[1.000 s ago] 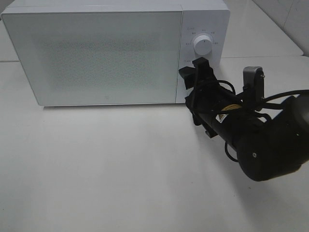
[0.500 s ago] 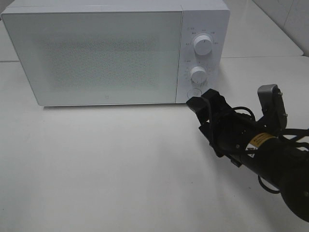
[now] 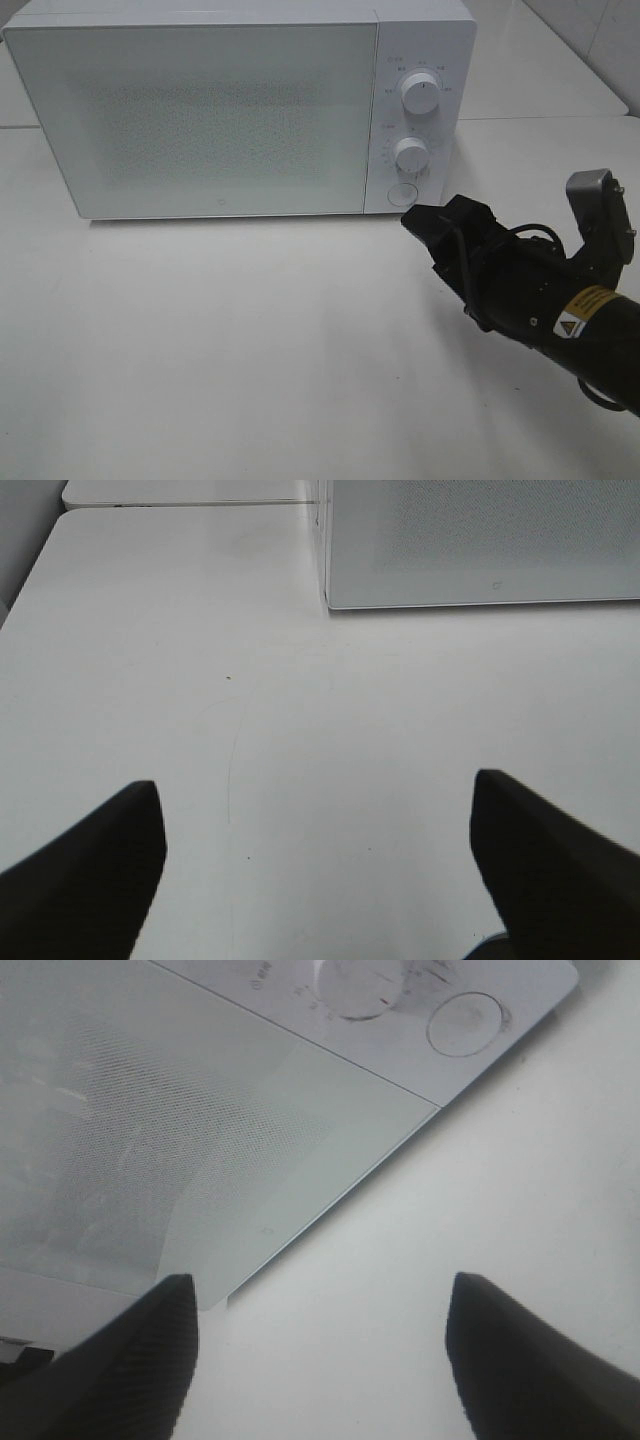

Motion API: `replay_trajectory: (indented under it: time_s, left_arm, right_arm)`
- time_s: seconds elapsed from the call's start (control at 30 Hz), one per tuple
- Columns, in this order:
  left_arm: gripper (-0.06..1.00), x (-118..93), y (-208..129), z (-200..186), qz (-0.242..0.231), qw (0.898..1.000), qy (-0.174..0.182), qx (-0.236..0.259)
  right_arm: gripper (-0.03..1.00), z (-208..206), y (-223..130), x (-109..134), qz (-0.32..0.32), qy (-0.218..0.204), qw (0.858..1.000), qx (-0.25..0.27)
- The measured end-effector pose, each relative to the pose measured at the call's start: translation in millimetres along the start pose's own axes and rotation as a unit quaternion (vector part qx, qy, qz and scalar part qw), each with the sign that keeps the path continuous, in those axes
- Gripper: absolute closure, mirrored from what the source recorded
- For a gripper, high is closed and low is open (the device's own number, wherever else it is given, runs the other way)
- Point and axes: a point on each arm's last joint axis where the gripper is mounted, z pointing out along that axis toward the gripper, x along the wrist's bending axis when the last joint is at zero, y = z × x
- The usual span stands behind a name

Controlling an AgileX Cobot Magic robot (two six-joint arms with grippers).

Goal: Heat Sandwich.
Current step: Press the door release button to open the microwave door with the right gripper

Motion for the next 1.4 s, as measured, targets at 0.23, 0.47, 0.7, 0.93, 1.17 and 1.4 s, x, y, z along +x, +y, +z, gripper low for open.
replay_trajectory:
  time_s: [0.23,0.47,0.7,0.93,1.17,1.4]
  left_arm:
    - [0.18,0,0,0,0.0,1.0,0.0,0.0]
    - [0.18,0,0,0,0.0,1.0,0.0,0.0]
    - [0.18,0,0,0,0.0,1.0,0.0,0.0]
    - [0.18,0,0,0,0.0,1.0,0.0,0.0]
    - [0.18,0,0,0,0.0,1.0,0.0,0.0]
    - [0.18,0,0,0,0.0,1.0,0.0,0.0]
  right_arm:
    - [0.27,-8,9,20,-0.093,-0.026,0.995,0.034]
    - [0.27,-12,29,61,-0.241,-0.051,0.964,0.096]
    - [0.27,-16,63,78,-0.304,-0.111,0.935,0.146]
    - [0.27,-44,117,85,-0.346,-0.218,0.897,0.171]
    - [0.27,-85,147,75,-0.329,-0.275,0.881,0.199]
    - [0.27,-116,151,74,-0.304,-0.271,0.887,0.218]
